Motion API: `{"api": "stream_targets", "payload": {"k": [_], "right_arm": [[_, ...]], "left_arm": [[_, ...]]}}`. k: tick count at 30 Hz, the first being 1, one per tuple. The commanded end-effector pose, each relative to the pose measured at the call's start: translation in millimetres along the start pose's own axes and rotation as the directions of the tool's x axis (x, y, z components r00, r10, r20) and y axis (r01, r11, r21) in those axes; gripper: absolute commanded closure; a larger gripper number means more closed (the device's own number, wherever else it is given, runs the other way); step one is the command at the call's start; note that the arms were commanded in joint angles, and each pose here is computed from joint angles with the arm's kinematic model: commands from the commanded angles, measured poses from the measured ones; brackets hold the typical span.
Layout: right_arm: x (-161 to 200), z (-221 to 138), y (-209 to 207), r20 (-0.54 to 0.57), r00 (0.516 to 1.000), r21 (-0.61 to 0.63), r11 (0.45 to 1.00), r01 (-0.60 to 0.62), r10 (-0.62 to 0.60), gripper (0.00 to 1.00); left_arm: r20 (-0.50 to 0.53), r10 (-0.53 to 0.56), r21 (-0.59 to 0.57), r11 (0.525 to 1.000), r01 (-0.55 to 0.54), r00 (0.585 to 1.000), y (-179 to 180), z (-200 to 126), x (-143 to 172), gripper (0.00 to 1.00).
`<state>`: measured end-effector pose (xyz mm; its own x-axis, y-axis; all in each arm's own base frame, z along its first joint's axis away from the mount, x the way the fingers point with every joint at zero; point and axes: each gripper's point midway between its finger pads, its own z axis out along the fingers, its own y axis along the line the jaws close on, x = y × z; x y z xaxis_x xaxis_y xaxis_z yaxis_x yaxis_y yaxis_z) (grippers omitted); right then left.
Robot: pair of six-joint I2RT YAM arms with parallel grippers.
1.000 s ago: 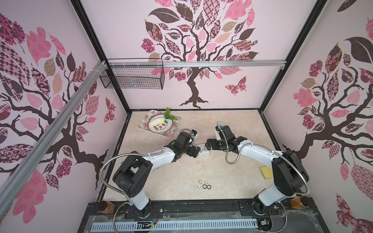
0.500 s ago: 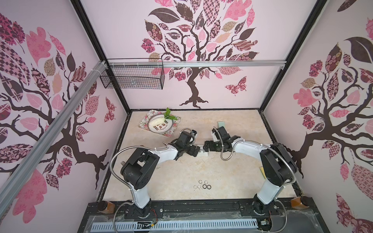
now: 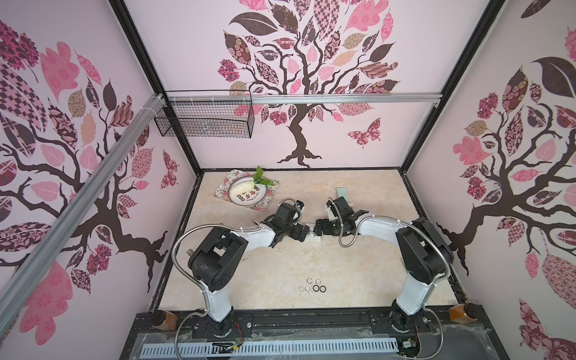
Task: Take the rings out of the lift-off lid box
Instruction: Close the lid on the jewelry box, then pick up the jewelry box from the center of the board.
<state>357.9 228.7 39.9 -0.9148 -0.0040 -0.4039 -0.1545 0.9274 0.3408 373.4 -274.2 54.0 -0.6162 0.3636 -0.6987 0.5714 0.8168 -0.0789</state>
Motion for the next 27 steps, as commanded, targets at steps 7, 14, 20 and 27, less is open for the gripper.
{"api": "stream_targets", "payload": {"k": [7,14,20,27], "right_arm": [[-23.5,-42.0,28.1,0.063,0.995,0.057,0.995,0.077,-0.08,0.0],[-15.2,-30.0,41.5,0.068,0.997,0.119,0.993,0.028,-0.036,0.0],[-3.6,0.9,35.6,0.025,1.0,0.178,0.984,-0.013,0.008,0.0],[-0.3,22.6,41.6,0.008,1.0,0.196,0.98,-0.017,0.016,0.0]], "left_arm": [[0.137,-0.009,-0.004,1.0,0.01,0.991,0.6,-79.6,-32.2,0.02],[0.145,-0.031,-0.037,0.999,0.037,0.989,-0.4,-139.1,0.3,0.02],[0.164,-0.059,-0.07,0.995,0.072,0.985,4.6,-162.6,22.8,0.02],[0.175,-0.067,-0.055,0.995,0.078,0.982,2.9,-162.6,29.4,0.02]]}}
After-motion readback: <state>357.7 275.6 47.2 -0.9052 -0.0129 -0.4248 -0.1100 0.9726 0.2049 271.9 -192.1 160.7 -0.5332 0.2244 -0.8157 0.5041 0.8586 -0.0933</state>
